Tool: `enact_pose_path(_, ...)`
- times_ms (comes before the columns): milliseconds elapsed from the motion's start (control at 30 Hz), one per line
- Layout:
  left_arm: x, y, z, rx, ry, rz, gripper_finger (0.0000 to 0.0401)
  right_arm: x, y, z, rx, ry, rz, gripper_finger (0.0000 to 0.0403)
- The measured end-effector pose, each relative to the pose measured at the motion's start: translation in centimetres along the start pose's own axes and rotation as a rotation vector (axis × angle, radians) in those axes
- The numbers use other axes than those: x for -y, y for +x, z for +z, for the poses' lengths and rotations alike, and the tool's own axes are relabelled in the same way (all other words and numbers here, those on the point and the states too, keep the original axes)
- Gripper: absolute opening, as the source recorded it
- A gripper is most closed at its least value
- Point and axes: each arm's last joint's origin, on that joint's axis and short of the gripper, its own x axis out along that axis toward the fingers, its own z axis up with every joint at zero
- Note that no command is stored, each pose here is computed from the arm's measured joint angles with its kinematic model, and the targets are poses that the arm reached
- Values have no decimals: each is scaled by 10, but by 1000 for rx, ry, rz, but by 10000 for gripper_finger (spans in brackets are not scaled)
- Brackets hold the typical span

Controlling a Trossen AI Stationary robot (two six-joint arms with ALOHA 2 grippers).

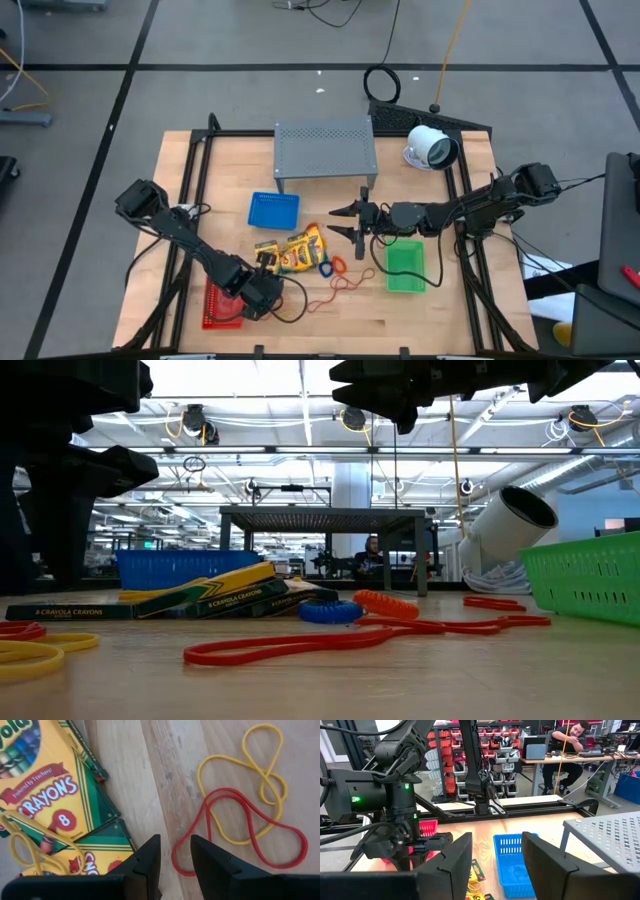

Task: Pick & Place Office Desk Supplies
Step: Put the red rubber band into the green bin

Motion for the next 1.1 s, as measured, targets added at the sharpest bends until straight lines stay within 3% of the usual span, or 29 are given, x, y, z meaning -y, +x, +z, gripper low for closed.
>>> enact_pose_path(300,4,0,2,30,23,-18,118,0,0,0,0,0,0,160)
enact_pose_path(467,8,15,0,-4,38,-31,117,0,0,0,0,-4,0,160)
enact_pose_path(667,8,32,-2,-56,-24,-41,117,0,0,0,-1,-4,0,160)
enact_pose_path(1100,3,33,0,-82,-73,-97,117,0,0,0,0,-4,1,160)
